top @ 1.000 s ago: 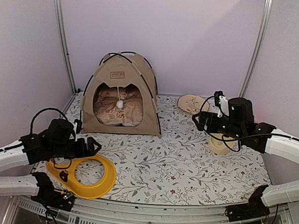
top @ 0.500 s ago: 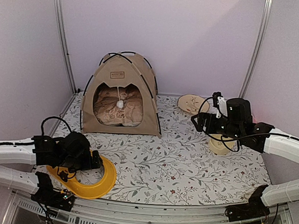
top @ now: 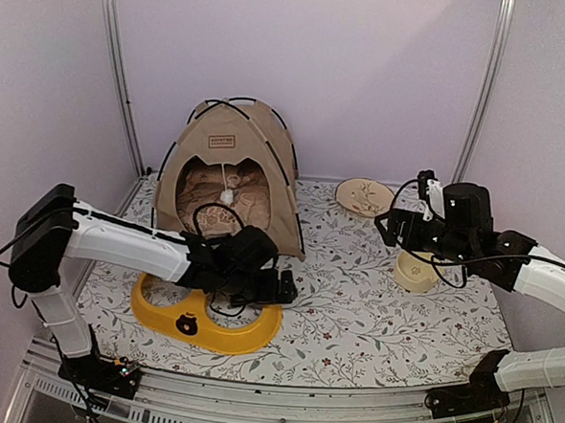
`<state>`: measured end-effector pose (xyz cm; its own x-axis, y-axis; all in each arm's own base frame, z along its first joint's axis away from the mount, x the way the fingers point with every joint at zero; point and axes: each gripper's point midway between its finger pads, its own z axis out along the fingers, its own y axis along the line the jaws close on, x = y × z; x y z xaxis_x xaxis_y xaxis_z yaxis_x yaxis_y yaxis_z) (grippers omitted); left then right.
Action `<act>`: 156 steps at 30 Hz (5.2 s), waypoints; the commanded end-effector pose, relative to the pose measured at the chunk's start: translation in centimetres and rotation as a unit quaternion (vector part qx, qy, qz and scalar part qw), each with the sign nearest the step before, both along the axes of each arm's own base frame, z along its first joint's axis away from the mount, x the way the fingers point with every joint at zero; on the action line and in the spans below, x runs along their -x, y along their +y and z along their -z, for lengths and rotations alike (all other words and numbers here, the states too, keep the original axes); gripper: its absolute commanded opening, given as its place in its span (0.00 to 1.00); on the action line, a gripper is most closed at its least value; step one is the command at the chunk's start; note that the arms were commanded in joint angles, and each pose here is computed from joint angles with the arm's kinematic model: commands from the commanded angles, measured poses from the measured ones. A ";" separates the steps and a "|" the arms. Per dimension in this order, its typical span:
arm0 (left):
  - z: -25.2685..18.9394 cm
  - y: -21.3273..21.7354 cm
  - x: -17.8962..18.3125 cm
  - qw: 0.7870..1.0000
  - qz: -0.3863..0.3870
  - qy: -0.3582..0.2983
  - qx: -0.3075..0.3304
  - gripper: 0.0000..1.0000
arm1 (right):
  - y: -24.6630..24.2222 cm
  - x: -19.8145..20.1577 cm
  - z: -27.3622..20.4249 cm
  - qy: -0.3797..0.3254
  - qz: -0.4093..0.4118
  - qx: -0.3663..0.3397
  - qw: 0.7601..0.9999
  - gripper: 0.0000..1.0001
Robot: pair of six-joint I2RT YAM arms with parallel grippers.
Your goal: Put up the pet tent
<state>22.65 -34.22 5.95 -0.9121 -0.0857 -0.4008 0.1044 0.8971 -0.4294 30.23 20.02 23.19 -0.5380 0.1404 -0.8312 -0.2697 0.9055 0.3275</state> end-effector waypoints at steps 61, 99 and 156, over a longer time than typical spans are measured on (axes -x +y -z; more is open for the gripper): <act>-4.4 -1.9 -2.8 0.986 0.078 -0.103 0.103 1.00 | -7.5 -6.4 16.8 0.232 0.101 0.062 0.965 0.82; -7.2 3.7 -4.4 0.985 0.016 -0.135 0.103 1.00 | -7.1 -6.5 12.9 0.205 0.141 0.147 0.957 0.00; -6.7 10.1 -5.5 0.981 -0.081 -0.129 0.124 1.00 | 22.3 9.2 13.1 0.202 -0.174 0.184 0.946 0.17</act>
